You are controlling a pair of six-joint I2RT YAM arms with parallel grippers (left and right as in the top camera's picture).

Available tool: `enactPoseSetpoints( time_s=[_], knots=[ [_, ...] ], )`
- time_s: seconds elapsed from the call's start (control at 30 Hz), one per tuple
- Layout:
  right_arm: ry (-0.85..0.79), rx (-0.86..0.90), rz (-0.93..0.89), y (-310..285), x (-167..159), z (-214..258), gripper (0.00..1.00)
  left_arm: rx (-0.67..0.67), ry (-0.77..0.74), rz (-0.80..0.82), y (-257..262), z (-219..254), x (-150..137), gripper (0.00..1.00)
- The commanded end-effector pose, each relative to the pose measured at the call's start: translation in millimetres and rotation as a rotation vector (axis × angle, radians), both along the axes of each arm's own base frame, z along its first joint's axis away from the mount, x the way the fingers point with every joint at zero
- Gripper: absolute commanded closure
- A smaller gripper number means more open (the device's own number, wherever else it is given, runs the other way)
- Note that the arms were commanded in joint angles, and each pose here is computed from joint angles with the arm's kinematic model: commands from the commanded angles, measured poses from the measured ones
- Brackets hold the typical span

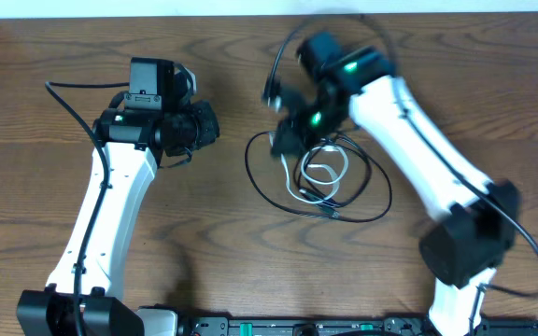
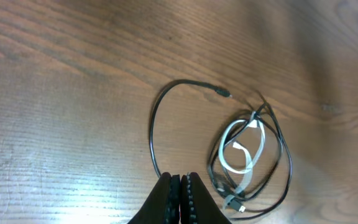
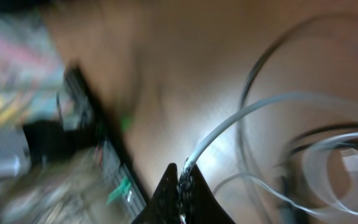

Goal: Untangle cables
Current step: 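Carry the white cable to the right and drop it off the table edge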

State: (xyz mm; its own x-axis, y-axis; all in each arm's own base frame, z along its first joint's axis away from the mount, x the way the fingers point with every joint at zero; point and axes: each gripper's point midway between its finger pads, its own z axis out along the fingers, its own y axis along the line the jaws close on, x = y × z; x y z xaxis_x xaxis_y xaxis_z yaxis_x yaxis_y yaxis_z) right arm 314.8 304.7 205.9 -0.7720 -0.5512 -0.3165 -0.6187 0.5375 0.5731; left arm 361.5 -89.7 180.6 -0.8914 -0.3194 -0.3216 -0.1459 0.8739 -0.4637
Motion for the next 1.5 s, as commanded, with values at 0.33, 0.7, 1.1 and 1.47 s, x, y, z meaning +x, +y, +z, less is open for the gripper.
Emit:
enactPoseSetpoints(
  time_s=[0.33, 0.7, 1.1, 1.47],
  knots=[
    [-0.744, 0.305, -0.761, -145, 21, 330, 0.99, -0.002, 0.0, 0.011, 2, 7, -4, 0.93],
    [-0.952, 0.252, -1.152, -234, 33, 375, 0.99, -0.002, 0.001, 0.011, 2, 6, -4, 0.92],
    [-0.988, 0.013, -1.449, -370, 73, 349, 0.99, -0.002, 0.011, 0.01, 1, 5, -6, 0.93],
    [-0.839, -0.115, -1.496, -477, 152, 261, 0.99, -0.001, 0.003, -0.018, -8, 6, -7, 0.92]
  ],
)
